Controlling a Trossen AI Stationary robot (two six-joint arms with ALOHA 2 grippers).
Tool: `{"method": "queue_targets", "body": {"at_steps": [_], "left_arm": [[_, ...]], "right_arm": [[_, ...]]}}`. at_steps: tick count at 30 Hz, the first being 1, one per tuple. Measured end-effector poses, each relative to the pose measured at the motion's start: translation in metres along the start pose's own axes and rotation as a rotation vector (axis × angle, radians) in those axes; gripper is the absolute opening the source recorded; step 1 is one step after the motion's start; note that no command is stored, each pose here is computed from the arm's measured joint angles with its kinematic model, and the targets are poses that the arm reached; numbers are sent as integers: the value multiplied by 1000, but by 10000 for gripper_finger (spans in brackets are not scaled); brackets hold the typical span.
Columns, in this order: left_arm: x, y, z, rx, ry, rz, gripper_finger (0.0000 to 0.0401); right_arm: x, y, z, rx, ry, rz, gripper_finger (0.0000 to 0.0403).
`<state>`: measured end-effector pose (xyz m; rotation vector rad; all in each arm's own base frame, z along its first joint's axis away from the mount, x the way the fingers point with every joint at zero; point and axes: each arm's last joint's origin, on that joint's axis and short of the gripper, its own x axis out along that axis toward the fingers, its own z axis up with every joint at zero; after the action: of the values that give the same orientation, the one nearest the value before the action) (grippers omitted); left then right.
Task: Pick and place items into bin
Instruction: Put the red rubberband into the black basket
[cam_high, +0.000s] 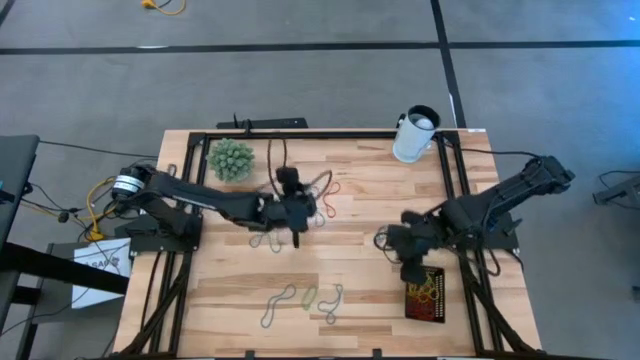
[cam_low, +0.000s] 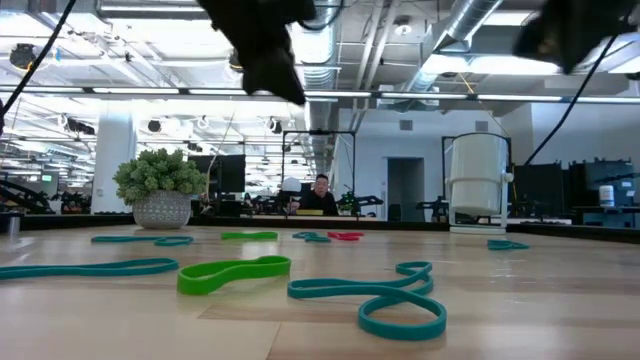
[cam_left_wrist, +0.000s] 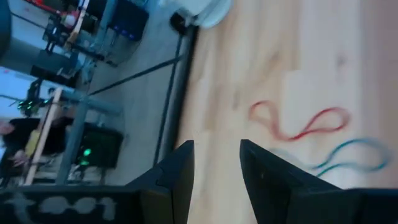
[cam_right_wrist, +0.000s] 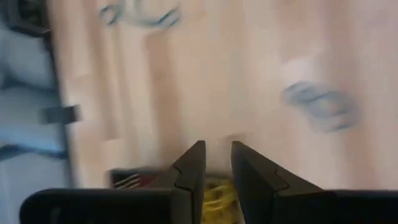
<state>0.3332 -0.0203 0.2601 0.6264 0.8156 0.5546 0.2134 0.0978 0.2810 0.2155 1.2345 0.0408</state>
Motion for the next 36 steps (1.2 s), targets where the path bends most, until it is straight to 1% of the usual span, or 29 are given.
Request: {"method": "queue_targets", "body": {"at_steps": [2, 4, 6, 8, 10, 11, 13, 15, 17, 19, 21, 24, 28, 32, 34, 36], "left_arm": [[-10, 27, -4, -4, 27, 17, 122], [-23, 58, -9, -47, 19, 34, 122], [-36, 90, -20, -95, -6, 14, 122], [-46, 120, -32, -179, -62, -48, 122], [-51, 144, -47, -273, -141, -145, 122], [-52, 154, -56, -319, -179, -191, 122], [-48, 164, -71, -409, -248, -267, 122], [-38, 162, -84, -484, -301, -325, 122], [-22, 152, -96, -525, -318, -348, 122], [-6, 139, -107, -549, -320, -343, 122], [7, 126, -114, -576, -317, -344, 122], [17, 113, -122, -594, -278, -343, 122], [26, 105, -128, -591, -197, -300, 122], [33, 100, -128, -583, -168, -312, 122], [36, 97, -128, -579, -165, -318, 122], [38, 95, -128, -574, -155, -324, 122]], "right_arm": [[-12, -7, 4, -40, -32, -75, 70], [-23, -13, 8, -69, -80, -131, 70], [-32, -21, 6, -104, -97, -173, 70], [-44, -31, 2, -129, -130, -195, 70], [-55, -44, -4, -137, -176, -241, 70], [-58, -50, -6, -122, -210, -277, 70], [-62, -63, -7, -47, -338, -361, 70], [-57, -74, -3, 36, -486, -400, 70], [-42, -85, 3, 82, -591, -398, 70], [-20, -96, 9, 115, -663, -405, 70], [1, -109, 12, 159, -693, -424, 70], [31, -126, 12, 200, -638, -463, 73], [65, -145, 19, 228, -513, -447, 77], [100, -164, 31, 266, -485, -479, 76], [117, -169, 36, 262, -476, -452, 76], [131, -172, 42, 212, -464, -395, 76]]}}
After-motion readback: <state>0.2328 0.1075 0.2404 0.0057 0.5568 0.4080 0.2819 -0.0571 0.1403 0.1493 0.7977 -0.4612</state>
